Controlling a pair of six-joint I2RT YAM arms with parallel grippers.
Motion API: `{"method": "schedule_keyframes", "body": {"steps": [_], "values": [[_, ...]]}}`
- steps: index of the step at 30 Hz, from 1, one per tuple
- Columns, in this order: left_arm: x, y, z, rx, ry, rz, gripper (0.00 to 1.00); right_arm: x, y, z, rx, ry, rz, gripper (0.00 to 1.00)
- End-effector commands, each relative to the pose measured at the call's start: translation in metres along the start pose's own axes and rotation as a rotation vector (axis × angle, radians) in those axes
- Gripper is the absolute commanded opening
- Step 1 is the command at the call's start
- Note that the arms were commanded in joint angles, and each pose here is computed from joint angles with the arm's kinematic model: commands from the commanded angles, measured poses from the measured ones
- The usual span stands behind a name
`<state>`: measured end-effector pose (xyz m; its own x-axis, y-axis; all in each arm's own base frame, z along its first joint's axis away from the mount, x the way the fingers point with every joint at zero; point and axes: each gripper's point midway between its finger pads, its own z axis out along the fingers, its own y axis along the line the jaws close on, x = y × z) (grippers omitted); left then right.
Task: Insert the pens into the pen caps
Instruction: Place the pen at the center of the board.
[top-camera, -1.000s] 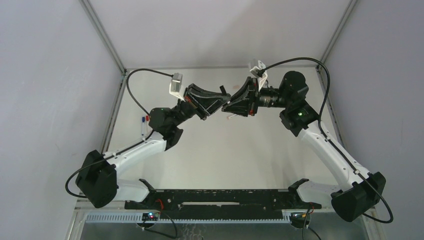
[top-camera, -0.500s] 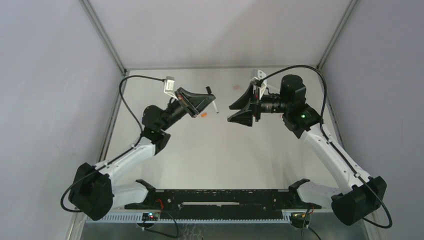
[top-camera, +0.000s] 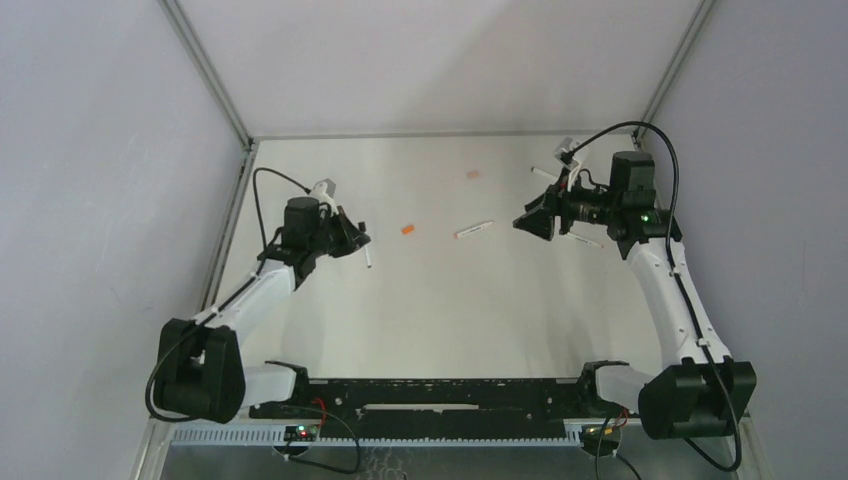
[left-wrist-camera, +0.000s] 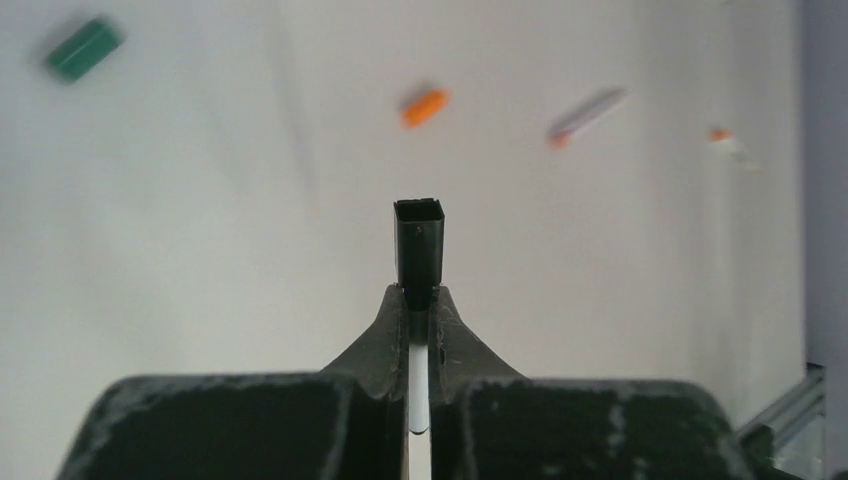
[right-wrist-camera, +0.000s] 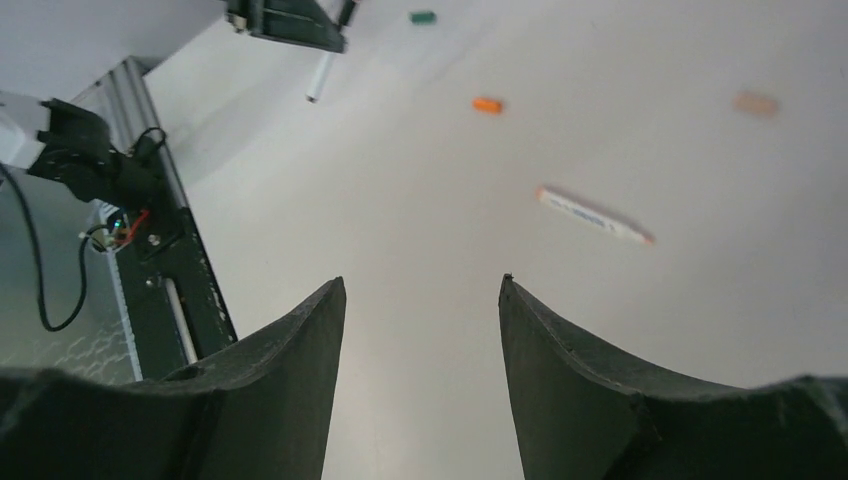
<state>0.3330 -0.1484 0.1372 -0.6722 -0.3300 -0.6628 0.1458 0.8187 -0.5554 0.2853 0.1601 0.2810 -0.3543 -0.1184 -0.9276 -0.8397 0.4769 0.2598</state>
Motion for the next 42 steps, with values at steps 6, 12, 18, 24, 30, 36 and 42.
{"method": "schedule_keyframes", "body": {"steps": [6, 12, 18, 24, 30, 36, 42], "values": [[-0.012, 0.100, -0.008, -0.453, 0.121, 0.056, 0.00, 0.045, -0.034, -0.025, 0.127, 0.120, 0.081, 0.65], [-0.020, 0.146, -0.005, -0.612, 0.195, 0.021, 0.00, 0.052, -0.045, -0.034, 0.178, 0.109, 0.092, 0.65], [-0.027, 0.178, 0.001, -0.717, 0.295, -0.008, 0.01, 0.064, -0.050, -0.040, 0.206, 0.123, 0.124, 0.65], [-0.021, 0.206, 0.000, -0.777, 0.380, -0.049, 0.06, 0.069, -0.056, -0.041, 0.225, 0.136, 0.127, 0.65], [-0.028, 0.216, -0.002, -0.806, 0.380, -0.057, 0.21, 0.064, -0.059, -0.038, 0.210, 0.123, 0.124, 0.65], [-0.035, 0.211, -0.003, -0.783, 0.367, -0.062, 0.30, 0.061, -0.059, -0.037, 0.198, 0.112, 0.129, 0.65], [-0.056, 0.189, -0.013, -0.716, 0.280, -0.036, 0.31, 0.060, -0.057, -0.036, 0.186, 0.107, 0.138, 0.65]]}}
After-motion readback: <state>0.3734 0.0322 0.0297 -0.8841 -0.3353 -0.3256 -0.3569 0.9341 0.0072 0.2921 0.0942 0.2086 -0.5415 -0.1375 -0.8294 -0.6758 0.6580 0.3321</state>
